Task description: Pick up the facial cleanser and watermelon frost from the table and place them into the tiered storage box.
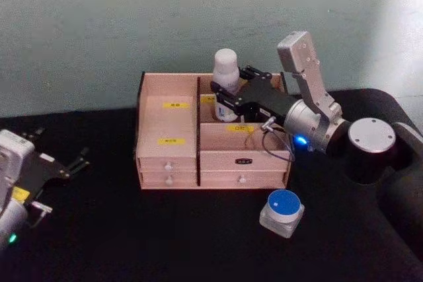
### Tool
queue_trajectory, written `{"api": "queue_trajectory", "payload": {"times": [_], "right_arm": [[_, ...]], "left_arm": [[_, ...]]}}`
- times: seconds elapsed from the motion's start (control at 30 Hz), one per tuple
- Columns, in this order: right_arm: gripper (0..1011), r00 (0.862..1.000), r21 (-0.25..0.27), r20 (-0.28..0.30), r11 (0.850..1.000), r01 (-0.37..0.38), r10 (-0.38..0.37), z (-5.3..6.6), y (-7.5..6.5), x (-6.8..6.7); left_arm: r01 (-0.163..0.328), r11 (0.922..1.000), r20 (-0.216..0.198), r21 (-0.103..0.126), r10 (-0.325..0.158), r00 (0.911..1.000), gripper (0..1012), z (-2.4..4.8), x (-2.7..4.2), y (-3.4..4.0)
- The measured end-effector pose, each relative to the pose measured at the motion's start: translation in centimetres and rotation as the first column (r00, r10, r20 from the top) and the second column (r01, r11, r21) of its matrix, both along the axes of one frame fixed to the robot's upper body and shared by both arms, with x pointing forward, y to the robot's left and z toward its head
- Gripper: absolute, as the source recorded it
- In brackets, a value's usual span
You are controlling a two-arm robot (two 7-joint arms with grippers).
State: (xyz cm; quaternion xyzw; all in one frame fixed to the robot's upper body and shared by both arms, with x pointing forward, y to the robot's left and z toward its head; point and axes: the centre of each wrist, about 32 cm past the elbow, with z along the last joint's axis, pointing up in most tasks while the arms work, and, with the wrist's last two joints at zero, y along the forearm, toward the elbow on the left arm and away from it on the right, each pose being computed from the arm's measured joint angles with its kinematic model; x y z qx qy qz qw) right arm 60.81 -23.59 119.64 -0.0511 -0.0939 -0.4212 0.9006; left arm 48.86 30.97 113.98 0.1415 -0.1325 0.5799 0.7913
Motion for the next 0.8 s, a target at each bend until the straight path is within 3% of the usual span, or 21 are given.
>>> {"api": "queue_trajectory", "payload": {"times": [0.8], "right_arm": [[592,0.997,0.0,-0.082,1.0,-0.015,0.015,-1.7,-0.4,-0.7]], "left_arm": [[0.0,1.0,0.0,0.0,0.0,1.0,1001,0.0,0.0,0.0]]}}
